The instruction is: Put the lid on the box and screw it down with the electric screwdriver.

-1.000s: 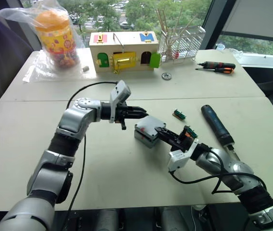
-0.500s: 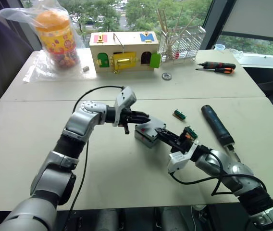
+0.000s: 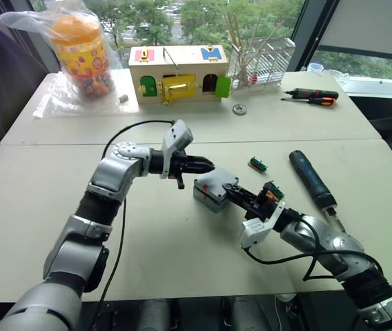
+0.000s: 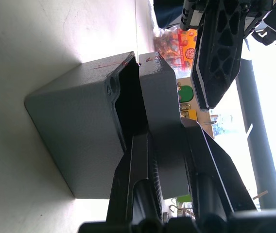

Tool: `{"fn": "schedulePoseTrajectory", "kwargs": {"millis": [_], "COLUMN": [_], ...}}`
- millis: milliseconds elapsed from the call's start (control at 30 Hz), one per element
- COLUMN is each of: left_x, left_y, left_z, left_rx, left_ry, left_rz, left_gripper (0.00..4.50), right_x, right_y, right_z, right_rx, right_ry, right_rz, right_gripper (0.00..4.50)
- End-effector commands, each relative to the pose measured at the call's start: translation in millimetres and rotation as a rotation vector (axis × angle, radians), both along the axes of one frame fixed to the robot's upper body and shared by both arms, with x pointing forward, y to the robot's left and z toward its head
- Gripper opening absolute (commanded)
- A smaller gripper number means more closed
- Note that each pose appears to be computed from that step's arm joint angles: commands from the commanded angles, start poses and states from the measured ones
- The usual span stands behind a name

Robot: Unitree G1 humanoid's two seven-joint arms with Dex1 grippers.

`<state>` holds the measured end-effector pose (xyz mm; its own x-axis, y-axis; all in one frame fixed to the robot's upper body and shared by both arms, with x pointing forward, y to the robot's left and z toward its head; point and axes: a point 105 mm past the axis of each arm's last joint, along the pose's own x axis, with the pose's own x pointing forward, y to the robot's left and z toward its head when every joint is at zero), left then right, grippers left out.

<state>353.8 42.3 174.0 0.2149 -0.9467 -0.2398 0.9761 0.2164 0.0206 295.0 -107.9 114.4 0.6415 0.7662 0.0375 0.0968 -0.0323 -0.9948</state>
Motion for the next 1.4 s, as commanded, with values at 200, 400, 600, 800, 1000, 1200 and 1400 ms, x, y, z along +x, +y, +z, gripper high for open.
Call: {"fn": "schedulePoseTrajectory", "kwargs": {"millis": [200, 400, 600, 800, 1000, 1200, 1400], "left_x": [-11, -14, -14, -11, -10, -10, -8], "left_y": [0, 1, 4, 5, 4, 5, 11], "left_z": [-17, -35, -47, -51, -49, -35, 22], "left_rx": [0.115, 0.19, 0.223, 0.235, 0.22, 0.14, -0.148], "left_ry": [-0.053, -0.06, -0.056, -0.064, -0.065, -0.039, 0.052], "left_rz": [-0.067, -0.081, -0.072, -0.06, -0.06, -0.055, -0.009], "left_gripper": [0.69, 0.63, 0.63, 0.63, 0.63, 0.63, 0.63], "right_x": [-7, -7, -12, -20, -31, -36, -16], "right_y": [2, 0, -3, -2, -4, -19, -33], "right_z": [-13, -15, -6, 0, 10, 33, 98], "right_rx": [-0.053, -0.048, -0.04, -0.032, -0.013, 0.05, 0.485], "right_ry": [0.054, 0.071, 0.056, 0.038, 0.033, 0.035, 0.046], "right_rz": [0.02, 0.008, 0.009, 0.025, 0.038, -0.023, -0.131], "right_gripper": [0.13, 2.98, 4.46, 4.46, 4.46, 4.46, 4.46]}}
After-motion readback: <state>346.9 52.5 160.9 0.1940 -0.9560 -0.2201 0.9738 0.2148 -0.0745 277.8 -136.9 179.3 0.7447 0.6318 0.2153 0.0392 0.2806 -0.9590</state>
